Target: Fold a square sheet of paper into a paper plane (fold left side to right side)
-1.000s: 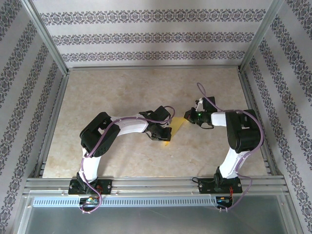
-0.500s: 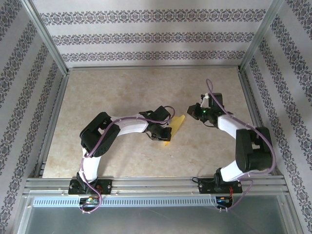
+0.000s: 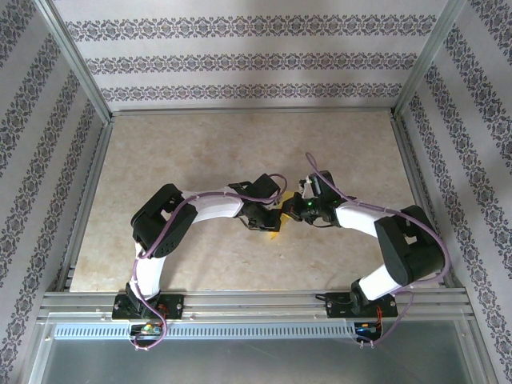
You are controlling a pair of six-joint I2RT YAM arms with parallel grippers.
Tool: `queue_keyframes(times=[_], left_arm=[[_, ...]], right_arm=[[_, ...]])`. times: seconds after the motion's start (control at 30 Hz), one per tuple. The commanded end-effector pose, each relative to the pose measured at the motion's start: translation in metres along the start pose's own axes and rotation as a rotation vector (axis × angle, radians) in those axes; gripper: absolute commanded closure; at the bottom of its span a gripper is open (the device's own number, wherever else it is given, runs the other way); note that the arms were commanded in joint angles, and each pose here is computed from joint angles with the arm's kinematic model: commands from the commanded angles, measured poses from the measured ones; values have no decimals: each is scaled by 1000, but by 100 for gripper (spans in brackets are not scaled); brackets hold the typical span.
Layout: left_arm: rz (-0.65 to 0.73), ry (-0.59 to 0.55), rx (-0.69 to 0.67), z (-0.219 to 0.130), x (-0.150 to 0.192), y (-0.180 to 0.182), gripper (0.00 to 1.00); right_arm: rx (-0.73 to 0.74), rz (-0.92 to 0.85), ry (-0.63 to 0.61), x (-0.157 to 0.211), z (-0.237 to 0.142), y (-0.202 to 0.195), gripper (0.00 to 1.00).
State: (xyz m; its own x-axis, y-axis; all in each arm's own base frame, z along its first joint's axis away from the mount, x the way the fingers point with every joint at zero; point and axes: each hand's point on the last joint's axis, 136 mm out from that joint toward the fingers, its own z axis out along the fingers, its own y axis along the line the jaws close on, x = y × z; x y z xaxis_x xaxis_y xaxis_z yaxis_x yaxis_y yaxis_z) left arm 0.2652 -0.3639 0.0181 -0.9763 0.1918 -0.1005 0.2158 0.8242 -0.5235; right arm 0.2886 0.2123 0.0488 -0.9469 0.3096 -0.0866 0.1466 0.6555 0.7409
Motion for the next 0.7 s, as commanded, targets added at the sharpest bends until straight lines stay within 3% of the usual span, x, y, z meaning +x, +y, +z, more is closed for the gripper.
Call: queue_keyframes(times=[0.0,0.4,0.67], left_arm=[[-45,127,-188,11,41,48,100],[-34,98,-168,4,34,41,100],[-29,-37,0,-38,7,3,91]], right_arm=[[31,35,2,4,9,-9,100],[144,78,69,26,25,-55,100],[191,90,117,42,29,-75,100]])
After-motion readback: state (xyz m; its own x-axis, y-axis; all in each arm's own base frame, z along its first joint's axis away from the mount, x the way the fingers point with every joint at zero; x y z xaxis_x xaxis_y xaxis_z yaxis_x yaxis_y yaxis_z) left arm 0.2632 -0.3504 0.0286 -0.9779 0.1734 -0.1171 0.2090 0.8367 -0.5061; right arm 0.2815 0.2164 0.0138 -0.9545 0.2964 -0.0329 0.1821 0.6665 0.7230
